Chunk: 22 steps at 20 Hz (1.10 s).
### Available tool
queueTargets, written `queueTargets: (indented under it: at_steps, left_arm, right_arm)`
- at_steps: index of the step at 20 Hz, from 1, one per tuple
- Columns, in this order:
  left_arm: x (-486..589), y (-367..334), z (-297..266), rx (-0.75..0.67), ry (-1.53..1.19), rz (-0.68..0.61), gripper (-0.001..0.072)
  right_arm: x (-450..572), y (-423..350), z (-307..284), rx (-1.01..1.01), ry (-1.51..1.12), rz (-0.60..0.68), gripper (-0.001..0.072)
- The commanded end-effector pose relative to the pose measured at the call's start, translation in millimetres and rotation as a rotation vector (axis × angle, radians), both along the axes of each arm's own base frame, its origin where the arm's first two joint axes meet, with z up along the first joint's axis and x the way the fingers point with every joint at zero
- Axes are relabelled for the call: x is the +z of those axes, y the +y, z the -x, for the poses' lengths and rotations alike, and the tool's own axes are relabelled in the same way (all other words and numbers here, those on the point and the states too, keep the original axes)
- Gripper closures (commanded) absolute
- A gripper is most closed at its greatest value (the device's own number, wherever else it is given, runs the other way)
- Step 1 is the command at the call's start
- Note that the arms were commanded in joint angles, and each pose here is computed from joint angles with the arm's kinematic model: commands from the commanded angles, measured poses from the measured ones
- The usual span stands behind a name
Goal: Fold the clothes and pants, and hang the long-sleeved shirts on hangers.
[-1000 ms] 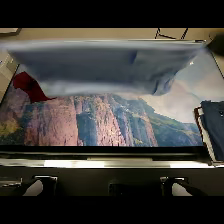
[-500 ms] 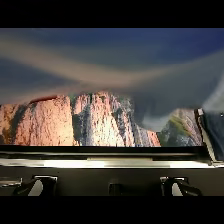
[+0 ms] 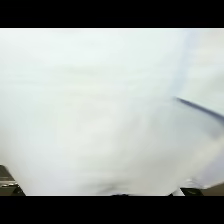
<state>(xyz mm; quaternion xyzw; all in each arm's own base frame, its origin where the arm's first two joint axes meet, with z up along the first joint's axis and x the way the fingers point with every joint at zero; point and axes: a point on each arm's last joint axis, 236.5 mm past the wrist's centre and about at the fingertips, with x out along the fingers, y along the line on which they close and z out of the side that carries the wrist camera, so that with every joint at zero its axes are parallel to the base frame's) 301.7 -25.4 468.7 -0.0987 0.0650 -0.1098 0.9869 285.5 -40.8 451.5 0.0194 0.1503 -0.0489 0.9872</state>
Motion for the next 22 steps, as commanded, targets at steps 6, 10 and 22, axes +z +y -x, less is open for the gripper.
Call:
queueTargets:
  at_steps: [6,10,22]
  left_arm:
    - [-410,3,-110,-0.052,0.92,0.314,0.0685]
    - [-472,18,-173,0.037,0.93,0.445,0.0685]
    - [-514,7,-269,0.026,0.866,0.423,0.0684]
  right_arm:
    - [-410,29,-93,0.139,1.044,-0.544,0.0679]
    - [-480,45,-178,0.112,0.925,-0.537,0.0678]
    - [-498,20,-286,-0.072,0.579,-0.584,0.0678]
